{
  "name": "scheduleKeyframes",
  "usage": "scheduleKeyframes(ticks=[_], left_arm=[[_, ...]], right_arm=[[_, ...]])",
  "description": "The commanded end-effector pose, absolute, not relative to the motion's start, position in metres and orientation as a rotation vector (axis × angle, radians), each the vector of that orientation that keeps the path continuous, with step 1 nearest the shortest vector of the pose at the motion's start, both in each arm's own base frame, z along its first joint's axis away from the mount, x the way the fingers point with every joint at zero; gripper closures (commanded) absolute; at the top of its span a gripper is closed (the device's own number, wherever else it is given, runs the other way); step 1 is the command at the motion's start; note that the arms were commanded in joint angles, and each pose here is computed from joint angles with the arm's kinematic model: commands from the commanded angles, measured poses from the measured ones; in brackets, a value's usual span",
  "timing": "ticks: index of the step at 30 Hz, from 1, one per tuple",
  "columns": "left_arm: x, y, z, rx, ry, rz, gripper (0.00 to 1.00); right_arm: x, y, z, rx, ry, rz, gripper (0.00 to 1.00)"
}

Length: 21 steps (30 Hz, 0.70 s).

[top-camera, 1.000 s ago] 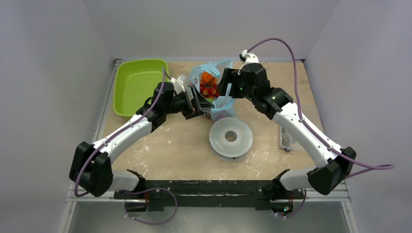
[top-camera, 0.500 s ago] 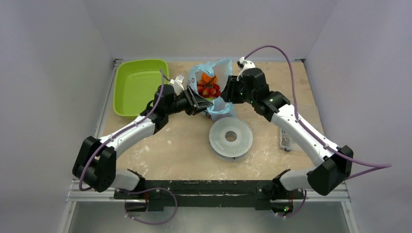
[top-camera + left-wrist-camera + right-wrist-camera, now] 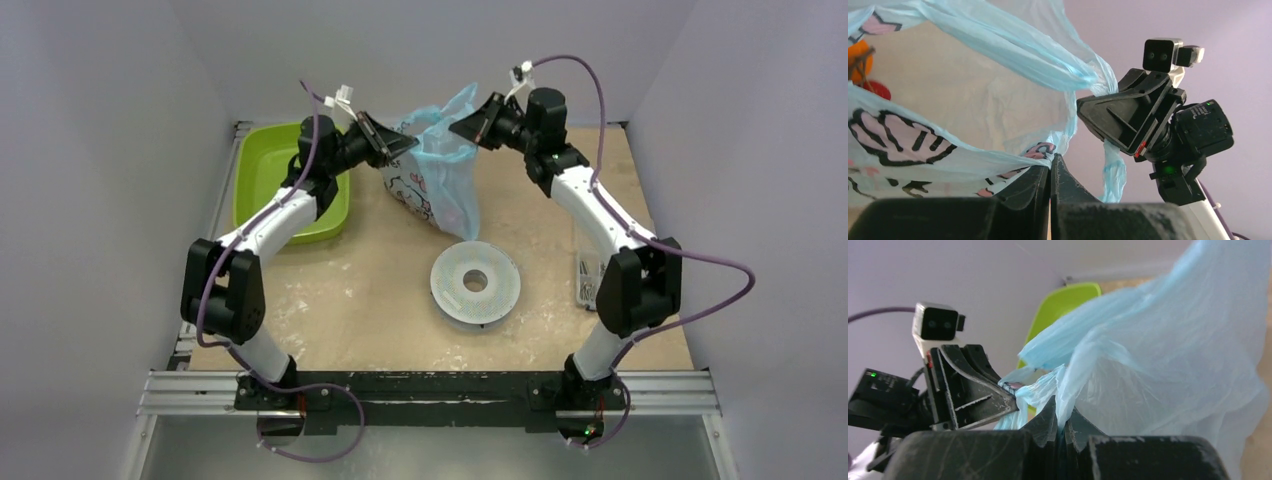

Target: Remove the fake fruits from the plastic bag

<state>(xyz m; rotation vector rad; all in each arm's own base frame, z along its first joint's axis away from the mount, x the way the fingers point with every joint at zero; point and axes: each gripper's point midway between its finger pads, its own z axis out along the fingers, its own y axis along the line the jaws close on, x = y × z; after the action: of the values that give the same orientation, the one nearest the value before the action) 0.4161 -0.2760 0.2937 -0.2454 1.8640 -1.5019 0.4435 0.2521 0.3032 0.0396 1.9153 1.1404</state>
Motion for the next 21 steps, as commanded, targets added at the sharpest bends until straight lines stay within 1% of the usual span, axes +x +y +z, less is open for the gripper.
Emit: scheduleKeyframes(ticks=[1,4,7,10,12,14,16,18,19,21], left_arm=[[0.432,-0.268,0.379,-0.004,1.601,-1.530,1.00],[0.422,-0.272,0.391,0.086,1.538,-1.548,1.00],[0.401,-0.276,0.377,0.144,1.532,-1.546,1.00],[0.378,-0.284,0.333,0.174,1.620,-1.497,1.00],[0.361,-0.286,0.289,0.164,1.729,-1.446,0.99],[0.344,-0.282,0.254,0.148,1.807,-1.378,0.88],[0.329,-0.272,0.222,0.129,1.905,-1.307,0.78],[0.317,-0.265,0.214,0.146,1.942,-1.273,0.64],[0.312,-0.261,0.218,0.159,1.948,-1.246,0.55],[0.305,-0.251,0.225,0.217,1.973,-1.146,0.47]], right_arm=[[0.464,0.248,0.410,-0.071,1.615,1.260,1.00],[0.463,0.246,0.422,-0.096,1.570,1.249,1.00],[0.444,0.240,0.403,-0.126,1.587,1.209,1.00],[0.416,0.240,0.362,-0.167,1.630,1.206,1.00],[0.390,0.248,0.327,-0.214,1.671,1.226,1.00],[0.366,0.255,0.297,-0.253,1.716,1.220,1.00],[0.343,0.262,0.279,-0.295,1.736,1.209,1.00],[0.326,0.264,0.266,-0.317,1.761,1.172,1.00],[0.318,0.265,0.262,-0.334,1.767,1.157,1.00],[0.312,0.261,0.255,-0.339,1.782,1.125,1.00]])
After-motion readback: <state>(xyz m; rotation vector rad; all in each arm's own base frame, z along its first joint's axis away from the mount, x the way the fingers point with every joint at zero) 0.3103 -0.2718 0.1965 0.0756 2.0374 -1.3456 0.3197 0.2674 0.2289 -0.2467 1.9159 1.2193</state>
